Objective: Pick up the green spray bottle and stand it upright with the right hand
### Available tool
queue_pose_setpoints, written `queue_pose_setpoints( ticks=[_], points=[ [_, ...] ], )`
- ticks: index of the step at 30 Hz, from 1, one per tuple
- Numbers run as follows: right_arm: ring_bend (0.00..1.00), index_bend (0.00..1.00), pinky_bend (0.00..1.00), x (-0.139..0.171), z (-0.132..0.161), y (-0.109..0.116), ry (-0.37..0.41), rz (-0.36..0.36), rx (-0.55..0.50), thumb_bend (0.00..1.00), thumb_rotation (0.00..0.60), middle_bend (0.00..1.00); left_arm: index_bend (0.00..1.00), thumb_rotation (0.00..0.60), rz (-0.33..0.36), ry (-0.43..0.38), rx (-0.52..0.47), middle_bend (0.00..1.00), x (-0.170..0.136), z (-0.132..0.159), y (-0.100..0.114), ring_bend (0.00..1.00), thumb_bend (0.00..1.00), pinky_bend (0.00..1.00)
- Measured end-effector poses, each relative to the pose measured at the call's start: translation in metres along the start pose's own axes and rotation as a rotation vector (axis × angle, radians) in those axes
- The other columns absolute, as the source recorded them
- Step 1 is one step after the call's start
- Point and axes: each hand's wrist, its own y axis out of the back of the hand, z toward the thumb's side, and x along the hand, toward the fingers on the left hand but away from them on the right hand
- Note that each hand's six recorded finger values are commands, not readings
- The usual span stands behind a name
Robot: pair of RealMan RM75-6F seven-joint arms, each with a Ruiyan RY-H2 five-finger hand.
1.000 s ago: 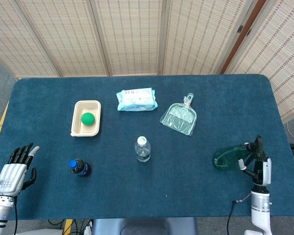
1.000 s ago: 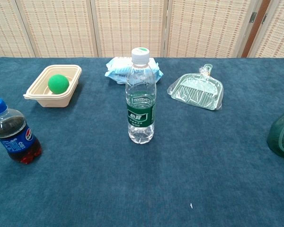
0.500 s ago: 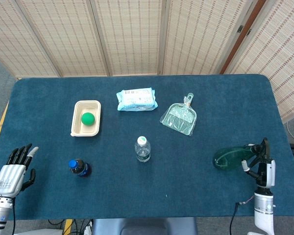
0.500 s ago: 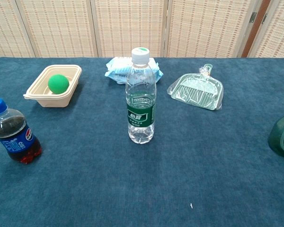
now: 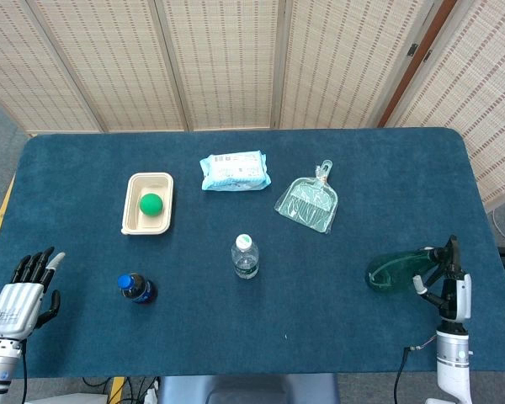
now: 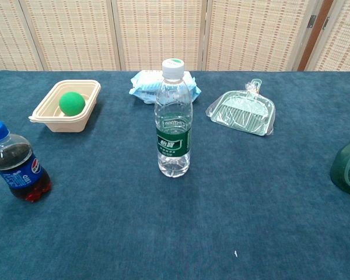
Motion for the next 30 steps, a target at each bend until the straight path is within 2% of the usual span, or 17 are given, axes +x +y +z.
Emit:
queue_pose_setpoints(
  ticks=[19, 30],
  points=[
    [0.48, 0.55, 0.45, 0.0005, -0.0001, 0.0018, -0.002, 0.006, -0.007, 0.18, 0.600, 0.50, 0.06, 0.600, -0.007, 0.012, 0.011, 0.01, 0.0001, -0.0019, -0.0023, 0.00, 0.61, 0.00],
    [0.46, 0.54, 0.45, -0.0016, 0.0080, 0.0055, 0.031, 0.006, -0.002, 0.18, 0.600, 0.48, 0.06, 0.600, -0.014, 0.017, 0.017, 0.01, -0.0002, -0.0034, -0.0040, 0.00, 0.61, 0.00]
  ],
)
